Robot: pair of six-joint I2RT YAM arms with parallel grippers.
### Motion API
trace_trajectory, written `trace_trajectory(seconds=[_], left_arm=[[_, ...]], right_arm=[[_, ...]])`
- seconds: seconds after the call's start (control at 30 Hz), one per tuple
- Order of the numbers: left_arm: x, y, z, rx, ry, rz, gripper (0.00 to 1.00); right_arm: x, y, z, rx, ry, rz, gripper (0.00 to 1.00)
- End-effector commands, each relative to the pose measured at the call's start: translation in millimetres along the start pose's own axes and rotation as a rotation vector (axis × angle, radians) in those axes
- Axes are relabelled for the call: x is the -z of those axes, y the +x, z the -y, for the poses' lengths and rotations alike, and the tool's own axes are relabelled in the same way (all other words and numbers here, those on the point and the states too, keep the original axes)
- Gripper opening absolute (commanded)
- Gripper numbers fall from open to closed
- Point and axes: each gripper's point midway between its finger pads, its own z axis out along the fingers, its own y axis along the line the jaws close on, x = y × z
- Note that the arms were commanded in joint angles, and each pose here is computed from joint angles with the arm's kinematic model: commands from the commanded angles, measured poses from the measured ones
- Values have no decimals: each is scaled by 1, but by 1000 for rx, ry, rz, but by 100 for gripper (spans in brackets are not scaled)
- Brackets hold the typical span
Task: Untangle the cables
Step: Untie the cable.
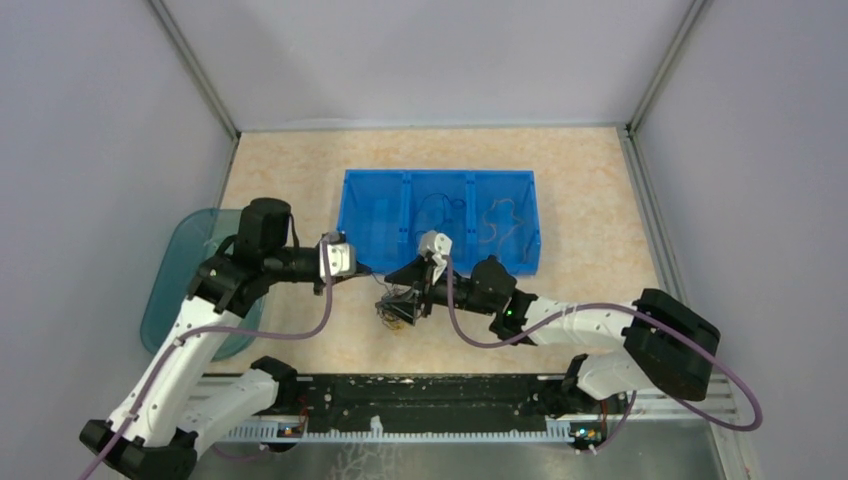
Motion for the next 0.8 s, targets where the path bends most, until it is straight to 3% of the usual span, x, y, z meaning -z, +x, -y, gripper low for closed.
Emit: trace_trajectory(seconds=[0.0, 0.4, 0.77], left_arm=[[5, -43, -13, 72, -18, 113, 1], [21, -105, -44, 81, -81, 238, 1], [43, -159, -64, 31, -136, 342, 1]], right_arm=[[-15, -37, -5, 12, -13, 121, 60], [-48, -34, 11, -88, 1, 216, 41], [-56, -7, 29, -108, 63, 179, 39]])
